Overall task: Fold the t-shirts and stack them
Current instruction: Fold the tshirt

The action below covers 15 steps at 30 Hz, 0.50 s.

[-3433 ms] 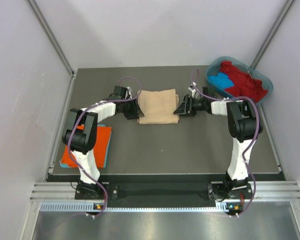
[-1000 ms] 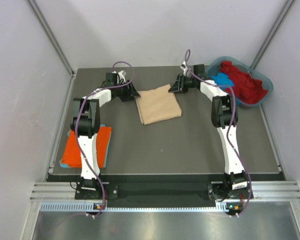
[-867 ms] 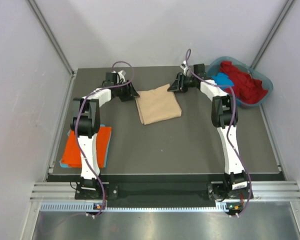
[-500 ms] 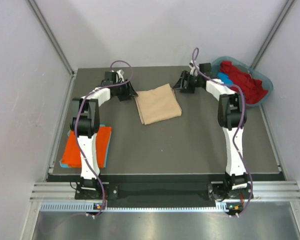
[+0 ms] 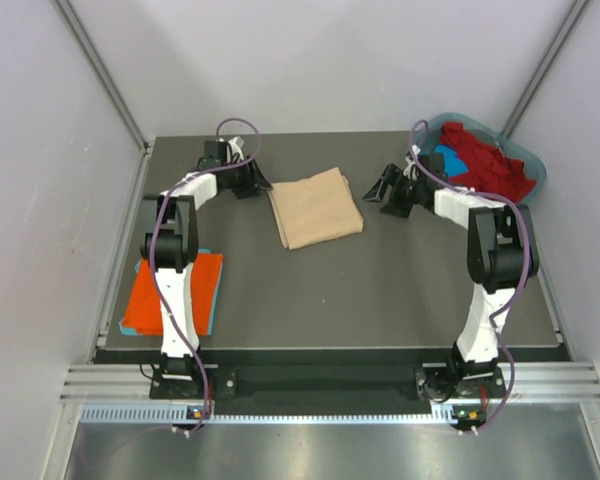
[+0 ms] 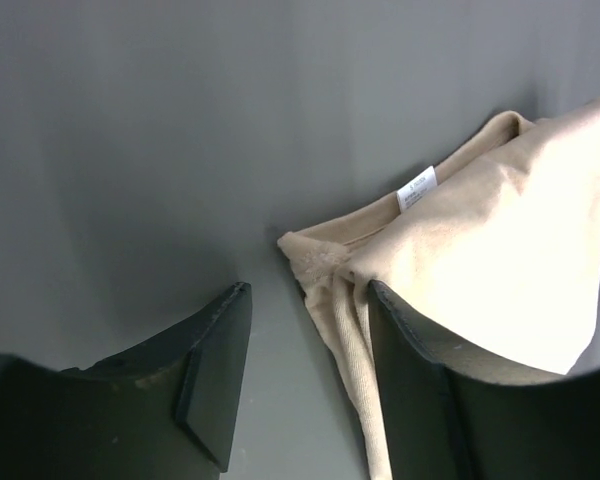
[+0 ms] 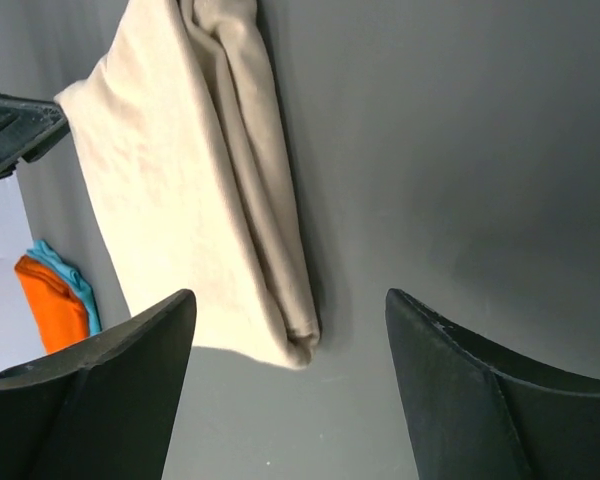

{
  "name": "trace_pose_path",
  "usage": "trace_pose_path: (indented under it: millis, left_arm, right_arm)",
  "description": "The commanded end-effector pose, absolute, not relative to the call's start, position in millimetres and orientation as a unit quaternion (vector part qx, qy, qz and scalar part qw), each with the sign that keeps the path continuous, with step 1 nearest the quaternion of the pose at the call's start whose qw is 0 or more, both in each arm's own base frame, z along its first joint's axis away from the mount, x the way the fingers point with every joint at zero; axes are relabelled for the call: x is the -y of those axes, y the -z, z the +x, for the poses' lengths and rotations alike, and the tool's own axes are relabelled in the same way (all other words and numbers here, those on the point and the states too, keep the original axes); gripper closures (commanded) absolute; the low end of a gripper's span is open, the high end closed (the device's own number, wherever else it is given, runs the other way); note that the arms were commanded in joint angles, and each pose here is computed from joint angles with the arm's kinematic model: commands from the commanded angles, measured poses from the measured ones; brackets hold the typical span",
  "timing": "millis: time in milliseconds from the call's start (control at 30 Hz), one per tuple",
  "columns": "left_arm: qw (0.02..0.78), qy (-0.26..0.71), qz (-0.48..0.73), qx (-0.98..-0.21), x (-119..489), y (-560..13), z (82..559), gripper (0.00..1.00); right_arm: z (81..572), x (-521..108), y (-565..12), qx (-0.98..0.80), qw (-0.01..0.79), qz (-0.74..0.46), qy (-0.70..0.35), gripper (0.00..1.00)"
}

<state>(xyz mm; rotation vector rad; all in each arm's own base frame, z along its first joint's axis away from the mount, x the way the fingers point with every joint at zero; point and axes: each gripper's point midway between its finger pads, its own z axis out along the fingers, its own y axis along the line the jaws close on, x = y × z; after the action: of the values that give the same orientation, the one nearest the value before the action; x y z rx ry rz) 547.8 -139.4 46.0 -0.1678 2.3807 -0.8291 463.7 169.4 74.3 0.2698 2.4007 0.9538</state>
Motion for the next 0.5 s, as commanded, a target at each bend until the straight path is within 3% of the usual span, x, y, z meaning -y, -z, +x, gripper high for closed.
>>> trace_pose_path:
  millis: [0,200,367,467]
  left_arm:
    - [0.281,0.319,-0.062,-0.903,141.1,-23.8,543.6,0.45]
    - [0.272,0.334,-0.06,-0.901,146.3,-10.3,536.3,0.47]
    - [0.261,0.345,-0.066,-0.899,153.3,-2.0,531.4,0.67]
    - [0.255,0.338,-0.073,-0.903,153.8,2.5,525.3,0.81]
  right_arm:
    - [464.8,-176.8,-98.7,-0.868,0.316,0.105,-0.369,0.25]
    - [447.3,-182.5,-88.6,-0.871,0.306,0.086,-0.374,0.26]
    - [439.2,-196.0,-74.1,-0.876,0.288,0.072,-0.379,0.3]
    - [432.5,-201.9,-61.9,-0.884,0.273,0.057,-0.375,0.38]
